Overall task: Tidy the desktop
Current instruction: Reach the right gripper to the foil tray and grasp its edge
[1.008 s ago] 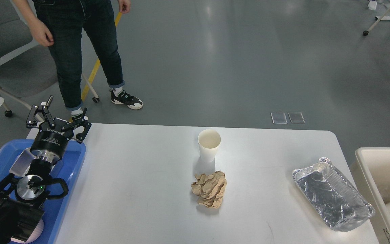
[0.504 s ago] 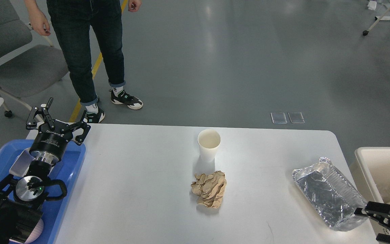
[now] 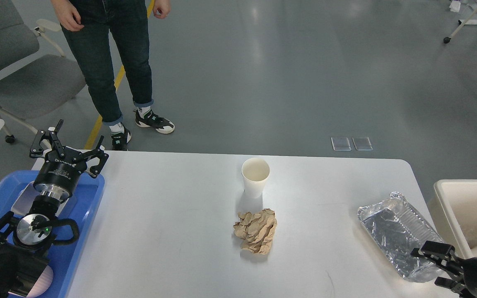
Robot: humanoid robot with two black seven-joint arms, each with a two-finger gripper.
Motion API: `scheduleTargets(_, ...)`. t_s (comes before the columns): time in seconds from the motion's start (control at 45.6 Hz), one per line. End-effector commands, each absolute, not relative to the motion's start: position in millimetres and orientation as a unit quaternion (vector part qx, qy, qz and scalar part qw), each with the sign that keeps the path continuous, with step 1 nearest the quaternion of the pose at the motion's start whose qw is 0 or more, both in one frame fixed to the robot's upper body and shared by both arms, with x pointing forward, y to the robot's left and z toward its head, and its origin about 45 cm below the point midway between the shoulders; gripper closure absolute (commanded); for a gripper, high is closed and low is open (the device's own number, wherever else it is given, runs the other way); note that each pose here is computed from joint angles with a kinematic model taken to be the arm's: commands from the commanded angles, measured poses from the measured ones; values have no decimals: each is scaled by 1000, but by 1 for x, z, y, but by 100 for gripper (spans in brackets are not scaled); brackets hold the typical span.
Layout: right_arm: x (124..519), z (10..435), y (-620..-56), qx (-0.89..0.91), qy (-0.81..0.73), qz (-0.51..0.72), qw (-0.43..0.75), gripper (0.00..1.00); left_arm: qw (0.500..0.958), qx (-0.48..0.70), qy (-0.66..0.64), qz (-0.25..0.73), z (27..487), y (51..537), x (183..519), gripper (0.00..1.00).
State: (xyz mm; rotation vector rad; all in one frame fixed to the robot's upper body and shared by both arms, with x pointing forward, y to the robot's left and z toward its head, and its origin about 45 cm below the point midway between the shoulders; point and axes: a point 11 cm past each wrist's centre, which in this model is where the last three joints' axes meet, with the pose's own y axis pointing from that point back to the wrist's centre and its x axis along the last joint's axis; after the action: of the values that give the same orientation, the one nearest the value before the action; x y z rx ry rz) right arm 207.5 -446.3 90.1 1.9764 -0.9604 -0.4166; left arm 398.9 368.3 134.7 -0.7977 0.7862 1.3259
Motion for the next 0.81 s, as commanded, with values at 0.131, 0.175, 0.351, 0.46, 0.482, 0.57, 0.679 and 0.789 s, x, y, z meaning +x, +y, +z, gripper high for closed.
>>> scheduleTargets(0.131, 210, 84, -456, 786, -392, -165, 449, 43, 646, -348, 343, 586, 135, 373, 397, 2)
scheduleTargets(0.175, 210, 83, -461, 782, -395, -163, 454, 64, 646, -348, 343, 586, 135, 373, 397, 2)
scheduleTargets(0.351, 212, 77, -470, 773, -402, -162, 464, 100, 646, -348, 343, 586, 135, 373, 397, 2)
scheduleTargets(0.46, 217, 72, -460, 778, -398, -161, 458, 100, 645, -347, 344, 587, 133, 373, 396, 2)
scheduleTargets(0.482, 218, 72, -459, 780, -397, -161, 456, 100, 645, -346, 345, 588, 132, 374, 395, 2)
scheduleTargets(0.57, 222, 70, -450, 786, -394, -162, 449, 100, 645, -345, 343, 589, 132, 377, 394, 2)
scheduleTargets(0.679, 223, 67, -442, 791, -389, -163, 442, 100, 645, -344, 340, 591, 133, 381, 393, 2)
scheduleTargets(0.789, 226, 65, -437, 792, -392, -157, 440, 100, 644, -343, 338, 594, 133, 385, 390, 2)
